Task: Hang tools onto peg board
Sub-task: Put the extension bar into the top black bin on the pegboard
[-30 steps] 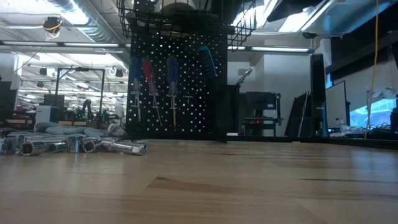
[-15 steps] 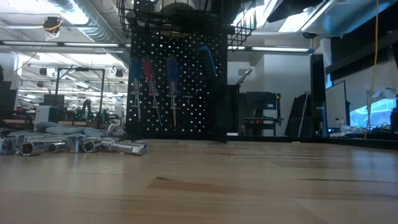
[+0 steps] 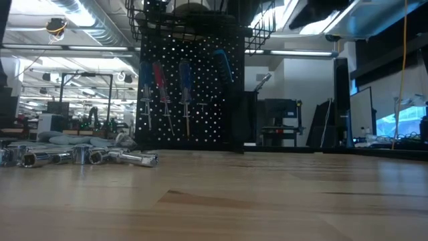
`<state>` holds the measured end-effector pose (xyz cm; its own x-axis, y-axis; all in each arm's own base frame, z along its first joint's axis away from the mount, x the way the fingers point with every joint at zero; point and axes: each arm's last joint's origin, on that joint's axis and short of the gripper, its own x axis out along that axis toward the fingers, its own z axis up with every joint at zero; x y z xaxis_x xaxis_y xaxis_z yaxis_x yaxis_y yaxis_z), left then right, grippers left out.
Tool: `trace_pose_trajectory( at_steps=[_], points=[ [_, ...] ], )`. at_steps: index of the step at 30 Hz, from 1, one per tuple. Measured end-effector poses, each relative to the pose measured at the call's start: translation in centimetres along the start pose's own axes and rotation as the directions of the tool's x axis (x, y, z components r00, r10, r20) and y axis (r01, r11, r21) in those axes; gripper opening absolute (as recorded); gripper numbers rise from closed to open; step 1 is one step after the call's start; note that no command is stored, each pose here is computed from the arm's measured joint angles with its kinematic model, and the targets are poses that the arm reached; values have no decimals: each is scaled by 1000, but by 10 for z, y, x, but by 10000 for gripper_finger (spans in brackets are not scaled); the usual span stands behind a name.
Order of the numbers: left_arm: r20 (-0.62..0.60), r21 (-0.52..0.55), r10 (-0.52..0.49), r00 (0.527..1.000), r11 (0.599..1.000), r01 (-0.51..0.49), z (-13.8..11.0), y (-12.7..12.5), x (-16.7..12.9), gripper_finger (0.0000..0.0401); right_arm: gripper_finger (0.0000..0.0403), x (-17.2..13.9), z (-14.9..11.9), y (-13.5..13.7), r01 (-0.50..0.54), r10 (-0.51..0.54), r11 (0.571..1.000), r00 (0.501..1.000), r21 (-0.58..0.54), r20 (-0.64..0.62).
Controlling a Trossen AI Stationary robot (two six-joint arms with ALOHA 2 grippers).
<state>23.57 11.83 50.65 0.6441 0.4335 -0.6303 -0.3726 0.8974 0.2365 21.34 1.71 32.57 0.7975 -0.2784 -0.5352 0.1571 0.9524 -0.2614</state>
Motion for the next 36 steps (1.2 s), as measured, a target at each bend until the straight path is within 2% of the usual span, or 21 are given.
trace_pose_trajectory(
  at_steps=[6, 11, 15, 17, 20, 23, 25, 29, 34, 36],
  points=[
    [2, 21, -88, 996, 996, 88, 2, -1, 10, 198, 215, 14, -22, 7, 8, -8, 1000, 998, 1, -62],
    [-28, 45, -189, 982, 981, 190, -2, -5, 11, 194, 215, 18, -26, 8, 13, -13, 1000, 998, 5, -55],
    [-37, 61, -186, 982, 980, 188, -1, -5, 15, 193, 215, 18, -24, 8, 17, -16, 1000, 999, 4, -40],
    [-19, 73, -156, 988, 985, 157, 0, -3, 11, 193, 215, 18, -24, 8, 17, -17, 1000, 999, 6, -32],
    [26, 75, -92, 995, 993, 90, 1, 0, -7, 193, 215, 18, -24, 8, 17, -17, 1000, 999, 4, -33],
    [112, 32, -84, 990, 996, 81, -4, -3, -39, 193, 215, 18, -25, 8, 15, -15, 1000, 999, 5, -43],
    [150, 25, -112, 982, 994, 109, -10, -11, -61, 193, 215, 18, -25, 8, 0, 0, 1000, 999, 17, -42],
    [128, -21, -196, 972, 979, 201, -29, -32, -86, 193, 215, 19, -25, 10, -34, 35, 999, 998, 27, -45],
    [22, -69, -229, 973, 971, 230, -59, -66, -92, 194, 215, 26, -25, 13, -44, 46, 999, 997, 24, -57],
    [-12, -88, -278, 961, 957, 276, -73, -82, -89, 194, 215, 30, -25, 15, -45, 46, 999, 997, 22, -63]
  ],
)
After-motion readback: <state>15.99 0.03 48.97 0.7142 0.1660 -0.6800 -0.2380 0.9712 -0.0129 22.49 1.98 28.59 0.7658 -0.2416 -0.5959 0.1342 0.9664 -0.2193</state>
